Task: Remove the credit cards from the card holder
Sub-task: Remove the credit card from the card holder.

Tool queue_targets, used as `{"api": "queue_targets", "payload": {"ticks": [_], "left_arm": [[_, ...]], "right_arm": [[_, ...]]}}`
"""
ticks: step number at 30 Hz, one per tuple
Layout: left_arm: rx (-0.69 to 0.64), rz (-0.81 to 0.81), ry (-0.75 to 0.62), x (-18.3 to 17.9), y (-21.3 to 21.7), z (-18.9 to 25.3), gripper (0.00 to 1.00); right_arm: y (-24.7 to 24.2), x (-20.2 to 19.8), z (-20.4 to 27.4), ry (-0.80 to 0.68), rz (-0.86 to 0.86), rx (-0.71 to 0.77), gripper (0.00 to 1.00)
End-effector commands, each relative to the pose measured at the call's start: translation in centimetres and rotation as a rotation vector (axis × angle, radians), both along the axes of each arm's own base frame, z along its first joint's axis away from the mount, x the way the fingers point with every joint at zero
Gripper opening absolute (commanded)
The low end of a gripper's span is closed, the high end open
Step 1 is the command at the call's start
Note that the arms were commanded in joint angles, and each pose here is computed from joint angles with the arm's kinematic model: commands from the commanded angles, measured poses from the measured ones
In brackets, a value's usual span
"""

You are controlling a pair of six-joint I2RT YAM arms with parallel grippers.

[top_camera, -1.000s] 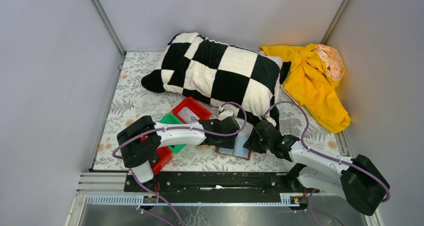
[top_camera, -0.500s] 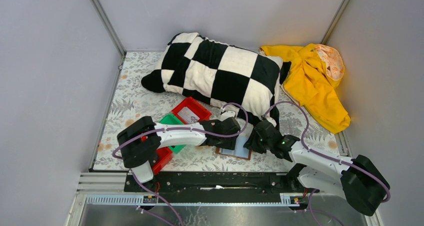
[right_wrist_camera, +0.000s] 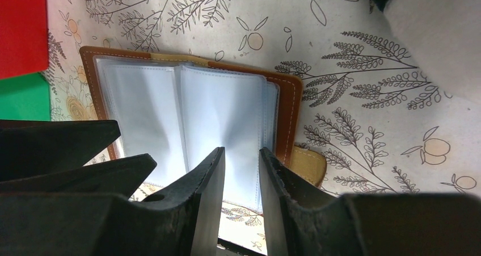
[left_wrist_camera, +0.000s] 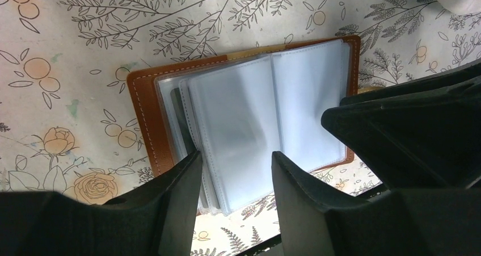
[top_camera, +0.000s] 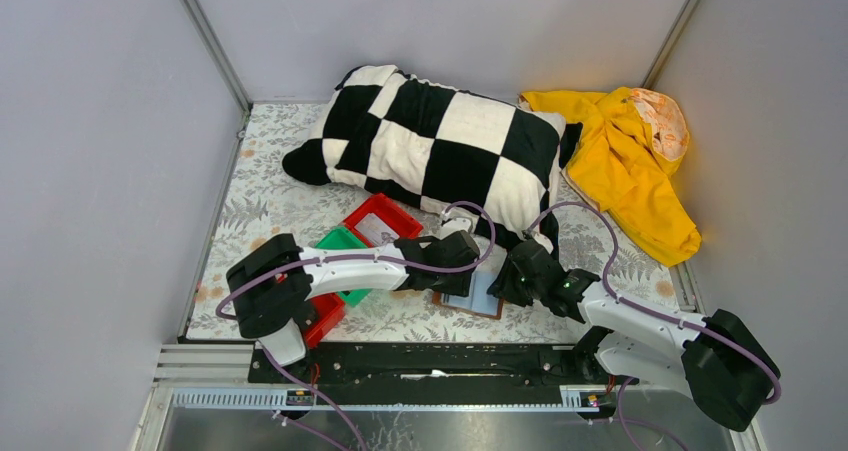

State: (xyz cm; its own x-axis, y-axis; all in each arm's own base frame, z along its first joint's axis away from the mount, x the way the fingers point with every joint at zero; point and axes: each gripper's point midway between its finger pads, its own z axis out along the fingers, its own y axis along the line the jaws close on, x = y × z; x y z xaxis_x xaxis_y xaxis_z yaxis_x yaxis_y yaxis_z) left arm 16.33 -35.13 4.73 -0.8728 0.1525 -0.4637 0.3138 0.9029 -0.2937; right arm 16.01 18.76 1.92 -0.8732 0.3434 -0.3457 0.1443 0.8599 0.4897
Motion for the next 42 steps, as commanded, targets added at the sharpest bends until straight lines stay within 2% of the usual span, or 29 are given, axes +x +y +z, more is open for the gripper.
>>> {"api": "queue_targets", "payload": {"ticks": [1, 8, 14, 20, 25, 30, 36, 42], "left_arm": [[-0.182, -0.038, -0.039, 0.3, -3.9, 4.4, 0.5], [-0.206, -0.037, -0.053, 0.4, -4.0, 5.5, 0.38], [-0.225, -0.036, -0.06, 0.4, -4.1, 6.4, 0.15], [-0.24, -0.043, -0.054, 0.2, -4.3, 6.7, 0.03], [-0.248, -0.058, -0.045, 0.0, -4.5, 6.7, 0.03], [-0.244, -0.084, -0.021, -0.4, -5.0, 6.2, 0.1], [-0.241, -0.1, -0.01, -0.5, -5.3, 5.8, 0.16], [-0.236, -0.104, -0.003, -0.7, -5.2, 5.5, 0.19]], "right_arm": [[-1.4, -1.0, -1.3, 0.032, -0.012, -0.065, 0.36], [-1.3, -0.8, -0.8, 0.022, -0.017, -0.054, 0.36], [-0.5, -0.2, 1.0, -0.021, -0.008, -0.004, 0.36], [0.5, 0.4, 2.9, -0.05, 0.015, 0.032, 0.36], [1.3, 0.8, 4.6, -0.082, 0.022, 0.08, 0.37], [1.7, 0.9, 5.5, -0.095, 0.021, 0.118, 0.39], [2.0, 0.7, 5.3, -0.074, 0.002, 0.147, 0.45], [0.9, 1.6, 5.8, -0.121, -0.075, 0.132, 0.47]]}}
